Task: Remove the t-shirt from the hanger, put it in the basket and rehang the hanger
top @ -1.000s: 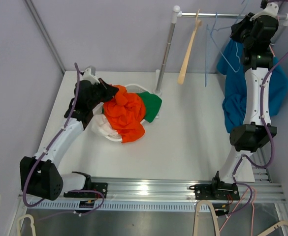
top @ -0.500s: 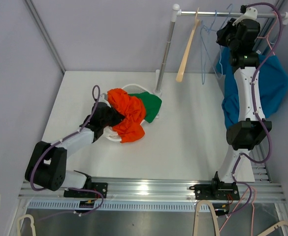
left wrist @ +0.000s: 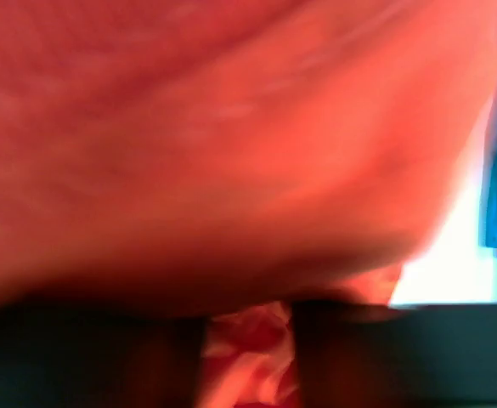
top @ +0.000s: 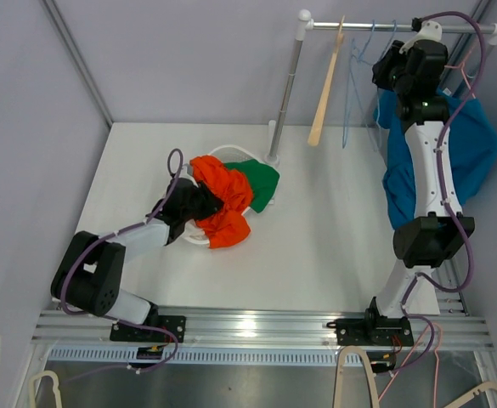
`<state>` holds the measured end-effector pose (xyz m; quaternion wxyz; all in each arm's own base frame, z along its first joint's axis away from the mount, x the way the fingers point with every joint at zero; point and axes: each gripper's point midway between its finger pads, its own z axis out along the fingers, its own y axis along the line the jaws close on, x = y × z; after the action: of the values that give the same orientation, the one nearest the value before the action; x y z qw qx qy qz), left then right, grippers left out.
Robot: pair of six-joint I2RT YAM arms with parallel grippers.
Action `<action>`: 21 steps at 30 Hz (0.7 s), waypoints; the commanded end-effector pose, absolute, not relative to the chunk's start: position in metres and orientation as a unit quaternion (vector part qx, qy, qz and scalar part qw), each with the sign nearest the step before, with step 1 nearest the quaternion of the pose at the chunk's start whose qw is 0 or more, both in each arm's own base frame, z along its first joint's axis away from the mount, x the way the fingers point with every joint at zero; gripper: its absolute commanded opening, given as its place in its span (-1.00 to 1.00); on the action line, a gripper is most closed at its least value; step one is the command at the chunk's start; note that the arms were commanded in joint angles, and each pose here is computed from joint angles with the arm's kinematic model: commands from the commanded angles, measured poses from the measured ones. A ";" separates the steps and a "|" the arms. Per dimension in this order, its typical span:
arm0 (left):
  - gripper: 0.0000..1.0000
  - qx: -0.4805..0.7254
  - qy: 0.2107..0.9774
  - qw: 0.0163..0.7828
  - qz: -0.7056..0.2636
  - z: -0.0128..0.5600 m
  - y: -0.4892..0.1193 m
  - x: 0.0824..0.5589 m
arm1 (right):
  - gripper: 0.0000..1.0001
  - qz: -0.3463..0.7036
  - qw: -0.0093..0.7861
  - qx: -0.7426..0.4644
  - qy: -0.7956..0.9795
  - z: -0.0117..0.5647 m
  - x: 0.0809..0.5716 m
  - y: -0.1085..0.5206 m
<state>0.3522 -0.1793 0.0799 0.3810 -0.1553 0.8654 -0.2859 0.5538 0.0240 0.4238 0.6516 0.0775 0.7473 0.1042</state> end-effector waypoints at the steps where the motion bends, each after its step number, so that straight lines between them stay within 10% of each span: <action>1: -0.01 -0.150 0.863 0.377 -0.301 0.092 -0.189 0.351 | -0.44 0.078 0.694 0.097 0.709 0.476 0.523 -0.004; 4: 0.98 -0.167 0.862 0.385 -0.284 0.102 -0.181 0.353 | -0.05 0.028 0.711 0.131 0.690 0.496 0.504 -0.030; 21: 0.99 -0.169 0.781 0.516 -0.308 0.233 -0.165 0.320 | 0.70 0.010 0.717 0.179 0.674 0.524 0.491 -0.120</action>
<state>0.3262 -0.1624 0.2058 0.4965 -0.1722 0.7971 -0.2975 0.4764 -0.1178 0.5415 0.7378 0.1956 0.6458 -0.0175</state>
